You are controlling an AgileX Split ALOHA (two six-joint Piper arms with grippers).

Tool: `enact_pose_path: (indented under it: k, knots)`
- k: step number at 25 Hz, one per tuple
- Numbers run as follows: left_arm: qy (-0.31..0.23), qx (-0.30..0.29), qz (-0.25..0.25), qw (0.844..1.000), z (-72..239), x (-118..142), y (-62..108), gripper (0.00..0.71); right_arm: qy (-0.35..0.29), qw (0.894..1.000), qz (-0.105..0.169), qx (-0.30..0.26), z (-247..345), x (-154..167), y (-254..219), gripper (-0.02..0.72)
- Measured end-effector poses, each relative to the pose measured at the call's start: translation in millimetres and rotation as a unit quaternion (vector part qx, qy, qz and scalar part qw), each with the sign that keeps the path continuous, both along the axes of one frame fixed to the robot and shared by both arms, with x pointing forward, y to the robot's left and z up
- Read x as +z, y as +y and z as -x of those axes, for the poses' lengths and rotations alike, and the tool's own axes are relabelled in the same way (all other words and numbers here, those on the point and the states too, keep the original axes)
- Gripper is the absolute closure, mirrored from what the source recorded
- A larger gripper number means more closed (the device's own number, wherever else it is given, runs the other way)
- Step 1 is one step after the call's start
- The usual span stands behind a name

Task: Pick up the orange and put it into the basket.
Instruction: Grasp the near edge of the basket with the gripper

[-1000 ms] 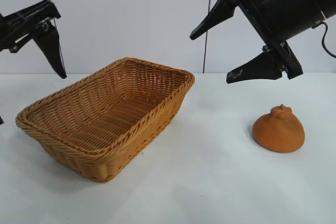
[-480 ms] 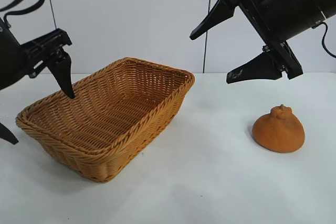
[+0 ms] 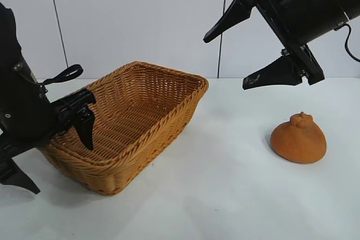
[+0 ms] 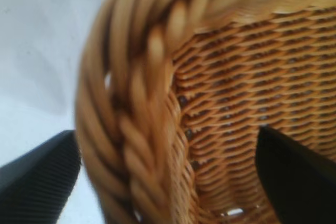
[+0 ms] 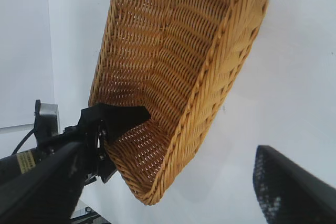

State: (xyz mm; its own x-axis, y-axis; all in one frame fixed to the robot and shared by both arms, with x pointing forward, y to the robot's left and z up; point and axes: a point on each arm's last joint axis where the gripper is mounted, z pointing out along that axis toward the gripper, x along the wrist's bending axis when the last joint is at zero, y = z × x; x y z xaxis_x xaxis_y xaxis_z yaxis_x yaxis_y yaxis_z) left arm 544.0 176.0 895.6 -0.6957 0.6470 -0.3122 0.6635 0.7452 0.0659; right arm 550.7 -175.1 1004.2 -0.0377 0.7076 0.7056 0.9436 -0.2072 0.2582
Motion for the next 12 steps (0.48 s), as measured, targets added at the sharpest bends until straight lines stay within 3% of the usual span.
enact_pose_path:
  k: [2,4,10,12]
  knots:
    - [0.0,0.0,0.0,1.0,0.0,-0.2,0.0,0.084,0.0,1.0,0.0,0.0,0.0,0.0,0.0,0.106]
    - [0.0,0.0,0.0,1.0,0.0,-0.2,0.0,0.156,0.0,1.0,0.0,0.0,0.0,0.0,0.0,0.106]
    - [0.012,0.014,0.004,1.0,1.2,-0.2,0.0,0.57,0.0,1.0,0.0,0.0,0.0,0.0,0.0,0.106]
    - [0.013,0.01,0.003,1.0,-1.4,2.7,-0.4,0.623,0.0,1.0,0.0,0.0,0.0,0.0,0.0,0.106]
